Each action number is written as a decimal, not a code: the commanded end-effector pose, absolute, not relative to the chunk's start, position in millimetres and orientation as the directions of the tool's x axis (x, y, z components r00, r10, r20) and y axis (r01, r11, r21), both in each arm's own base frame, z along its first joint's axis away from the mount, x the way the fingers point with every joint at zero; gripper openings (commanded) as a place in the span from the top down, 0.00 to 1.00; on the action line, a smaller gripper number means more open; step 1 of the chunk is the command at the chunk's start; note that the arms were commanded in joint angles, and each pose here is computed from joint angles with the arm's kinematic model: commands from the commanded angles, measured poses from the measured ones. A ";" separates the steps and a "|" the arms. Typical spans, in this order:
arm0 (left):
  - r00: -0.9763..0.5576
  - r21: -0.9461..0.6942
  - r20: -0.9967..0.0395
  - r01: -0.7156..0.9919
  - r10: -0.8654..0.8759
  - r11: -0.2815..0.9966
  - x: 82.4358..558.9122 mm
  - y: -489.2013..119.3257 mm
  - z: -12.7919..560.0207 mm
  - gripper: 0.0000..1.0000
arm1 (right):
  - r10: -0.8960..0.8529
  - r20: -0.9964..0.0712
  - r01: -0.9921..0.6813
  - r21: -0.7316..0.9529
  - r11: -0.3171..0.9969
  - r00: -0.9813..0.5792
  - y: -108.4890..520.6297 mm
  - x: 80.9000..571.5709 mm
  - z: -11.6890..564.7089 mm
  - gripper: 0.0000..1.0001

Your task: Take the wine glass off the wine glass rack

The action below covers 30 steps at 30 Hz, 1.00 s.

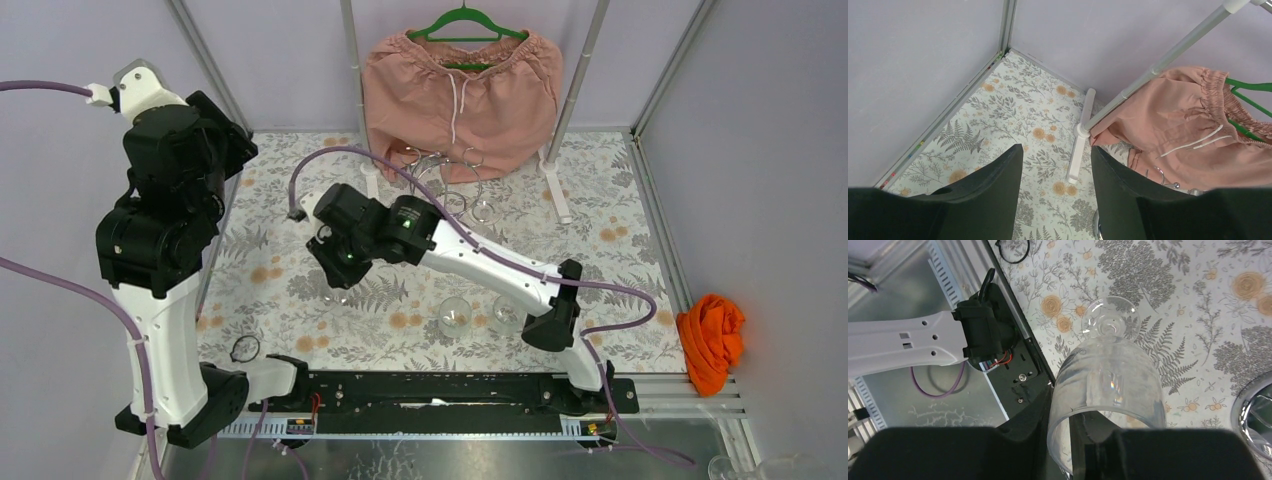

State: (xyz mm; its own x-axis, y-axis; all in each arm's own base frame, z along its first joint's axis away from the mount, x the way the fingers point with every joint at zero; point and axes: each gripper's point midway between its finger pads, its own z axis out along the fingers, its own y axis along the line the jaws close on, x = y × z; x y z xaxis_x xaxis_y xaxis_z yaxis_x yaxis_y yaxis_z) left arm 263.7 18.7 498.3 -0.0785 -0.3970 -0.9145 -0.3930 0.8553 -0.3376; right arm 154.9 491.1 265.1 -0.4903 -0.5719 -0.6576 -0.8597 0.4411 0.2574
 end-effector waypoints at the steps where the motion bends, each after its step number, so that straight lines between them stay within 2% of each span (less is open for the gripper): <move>1: -0.049 -0.331 -0.924 -0.396 -0.380 0.857 246.9 25.8 508.2 0.40 | -0.590 -0.683 -0.892 0.226 0.391 -0.431 502.3 140.5 271.3 1.00; 12: -0.067 -0.339 -0.919 -0.361 -0.387 0.869 248.9 18.4 501.7 0.40 | -0.709 -0.586 -0.918 0.198 0.345 -0.393 512.1 114.5 217.7 1.00; 21: -0.085 -0.339 -0.918 -0.339 -0.388 0.877 251.0 13.3 497.6 0.40 | -0.755 -0.537 -0.922 0.142 0.360 -0.377 511.8 122.4 188.2 1.00; 30: -0.078 -0.341 -0.919 -0.339 -0.387 0.877 249.6 14.1 496.5 0.40 | -0.760 -0.532 -0.921 0.117 0.371 -0.373 514.1 127.7 179.1 1.00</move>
State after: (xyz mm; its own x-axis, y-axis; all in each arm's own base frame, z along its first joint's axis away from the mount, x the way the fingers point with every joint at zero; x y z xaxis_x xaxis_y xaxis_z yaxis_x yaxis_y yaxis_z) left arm 250.4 14.6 488.8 -0.1047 -0.3985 -0.9112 -0.3597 0.8694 -0.3388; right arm 122.9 507.7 160.8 -0.4028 -0.7803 -0.4783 -0.9122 0.3850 0.1402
